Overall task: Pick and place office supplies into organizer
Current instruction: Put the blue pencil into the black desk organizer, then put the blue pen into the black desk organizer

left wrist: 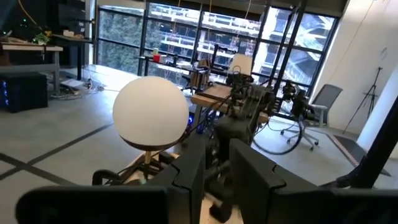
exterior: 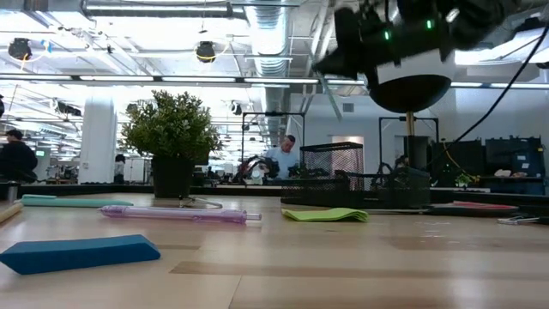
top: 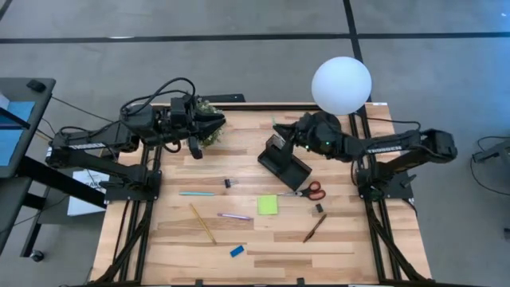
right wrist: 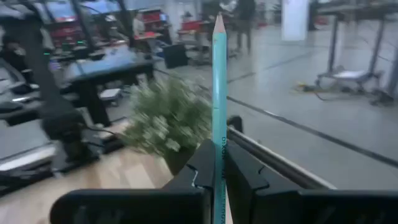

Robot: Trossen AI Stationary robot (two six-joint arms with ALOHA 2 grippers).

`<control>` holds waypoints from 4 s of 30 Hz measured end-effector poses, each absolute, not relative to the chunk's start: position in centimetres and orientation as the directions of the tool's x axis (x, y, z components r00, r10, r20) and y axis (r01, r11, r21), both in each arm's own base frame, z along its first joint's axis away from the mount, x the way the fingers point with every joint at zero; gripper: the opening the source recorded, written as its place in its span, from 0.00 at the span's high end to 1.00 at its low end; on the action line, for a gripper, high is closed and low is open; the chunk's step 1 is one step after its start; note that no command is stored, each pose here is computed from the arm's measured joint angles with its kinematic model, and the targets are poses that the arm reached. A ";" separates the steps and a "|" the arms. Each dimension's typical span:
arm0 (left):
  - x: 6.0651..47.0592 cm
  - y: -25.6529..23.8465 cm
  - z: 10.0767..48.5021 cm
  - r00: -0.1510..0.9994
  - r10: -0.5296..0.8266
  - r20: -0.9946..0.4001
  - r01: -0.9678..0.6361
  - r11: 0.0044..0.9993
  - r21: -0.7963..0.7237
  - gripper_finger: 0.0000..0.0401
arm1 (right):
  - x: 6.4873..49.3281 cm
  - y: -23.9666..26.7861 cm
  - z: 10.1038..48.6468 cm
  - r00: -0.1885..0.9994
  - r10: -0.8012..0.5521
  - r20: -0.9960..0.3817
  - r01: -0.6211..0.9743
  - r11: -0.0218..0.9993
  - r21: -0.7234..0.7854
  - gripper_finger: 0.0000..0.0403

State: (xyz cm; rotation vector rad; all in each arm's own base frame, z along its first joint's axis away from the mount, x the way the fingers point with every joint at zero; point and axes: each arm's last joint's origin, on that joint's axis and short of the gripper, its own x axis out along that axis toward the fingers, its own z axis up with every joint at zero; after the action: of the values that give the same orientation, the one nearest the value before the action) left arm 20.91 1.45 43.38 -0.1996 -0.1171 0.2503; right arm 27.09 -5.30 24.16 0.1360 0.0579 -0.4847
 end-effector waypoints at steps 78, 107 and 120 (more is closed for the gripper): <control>22.3 -1.7 20.2 -0.365 -0.116 -0.924 -0.248 0.969 -0.023 0.68 | 22.0 4.7 34.5 0.861 0.054 0.506 -0.110 0.991 0.081 0.77; 20.2 -2.1 13.6 -0.336 -0.057 -0.940 -0.234 0.972 0.025 0.74 | 22.0 4.6 34.5 0.861 0.037 0.507 -0.095 0.992 0.089 0.77; 19.9 -2.0 12.6 -0.292 -0.058 -0.955 -0.215 0.977 0.006 0.76 | 22.0 4.6 34.5 0.861 0.037 0.507 -0.094 0.992 0.089 0.77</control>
State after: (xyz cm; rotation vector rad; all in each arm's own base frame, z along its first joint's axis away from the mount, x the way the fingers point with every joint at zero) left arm 19.91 -2.04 12.63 -0.1985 1.8651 0.1544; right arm 21.99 4.60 34.50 0.1118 -0.5291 0.0690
